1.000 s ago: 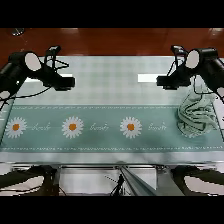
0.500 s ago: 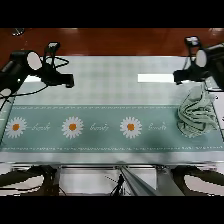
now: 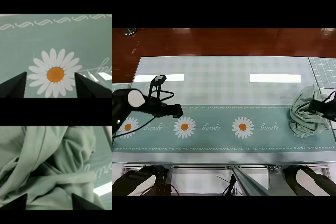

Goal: Fold the shirts.

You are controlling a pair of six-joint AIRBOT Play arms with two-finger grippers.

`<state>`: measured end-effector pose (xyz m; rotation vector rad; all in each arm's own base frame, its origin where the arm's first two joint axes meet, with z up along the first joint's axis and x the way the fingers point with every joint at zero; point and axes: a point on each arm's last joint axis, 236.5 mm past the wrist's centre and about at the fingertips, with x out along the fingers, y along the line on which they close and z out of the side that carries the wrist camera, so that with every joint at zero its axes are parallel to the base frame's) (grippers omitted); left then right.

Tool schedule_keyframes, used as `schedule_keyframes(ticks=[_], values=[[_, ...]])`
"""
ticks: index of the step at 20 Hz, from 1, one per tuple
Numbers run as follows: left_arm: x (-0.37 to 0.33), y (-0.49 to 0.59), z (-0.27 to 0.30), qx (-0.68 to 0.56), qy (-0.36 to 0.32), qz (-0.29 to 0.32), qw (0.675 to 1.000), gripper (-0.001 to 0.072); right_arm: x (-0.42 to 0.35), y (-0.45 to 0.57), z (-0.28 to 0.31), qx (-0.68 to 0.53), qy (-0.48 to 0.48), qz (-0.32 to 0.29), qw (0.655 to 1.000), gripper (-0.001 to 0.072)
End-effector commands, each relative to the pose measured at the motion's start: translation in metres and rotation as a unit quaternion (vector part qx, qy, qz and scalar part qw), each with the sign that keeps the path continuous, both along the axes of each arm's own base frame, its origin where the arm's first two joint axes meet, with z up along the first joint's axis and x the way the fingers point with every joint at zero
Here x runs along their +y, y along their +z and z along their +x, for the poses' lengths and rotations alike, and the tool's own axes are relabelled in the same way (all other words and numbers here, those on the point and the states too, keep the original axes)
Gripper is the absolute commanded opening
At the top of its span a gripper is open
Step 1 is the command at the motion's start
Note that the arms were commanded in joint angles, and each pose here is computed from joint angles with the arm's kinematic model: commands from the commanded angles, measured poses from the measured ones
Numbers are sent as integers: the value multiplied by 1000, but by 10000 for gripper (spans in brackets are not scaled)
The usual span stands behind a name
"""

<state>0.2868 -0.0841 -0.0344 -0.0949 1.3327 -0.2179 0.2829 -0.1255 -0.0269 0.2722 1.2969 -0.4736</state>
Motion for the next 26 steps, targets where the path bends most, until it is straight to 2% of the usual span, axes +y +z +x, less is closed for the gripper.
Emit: schedule_keyframes(ticks=[1,3,4,5,6,7,11,14,18,20,22,24,26], values=[[-9,-4,-10,-17,17,-32,999,706,15,-48,2,-15,-39,61,997,630],[-12,-2,-6,-26,22,-40,999,706,27,-69,8,-7,-55,99,994,629],[-15,0,-5,-28,25,-48,998,706,35,-77,10,-1,-58,120,991,601],[-19,1,-4,-29,29,-57,998,706,43,-77,16,-3,-44,136,990,452],[-20,2,-2,-33,31,-60,997,706,51,-67,28,-20,-11,151,988,119],[-20,3,-1,-35,32,-61,997,706,56,-48,42,-46,19,158,986,27],[-24,17,4,-40,27,-68,997,706,52,97,108,-218,65,125,966,27],[-38,39,8,-42,26,-99,994,706,59,233,124,-361,103,85,923,27],[-57,54,9,-49,12,-143,988,706,92,374,103,-485,165,61,856,26],[-53,52,10,-51,11,-133,990,706,118,430,86,-527,205,51,823,26],[-39,47,13,-62,4,-97,993,706,152,482,66,-571,251,39,781,26],[-36,46,13,-63,2,-91,994,706,188,512,47,-597,294,50,745,26],[-40,48,13,-62,3,-99,993,706,225,509,37,-585,339,82,732,26]])
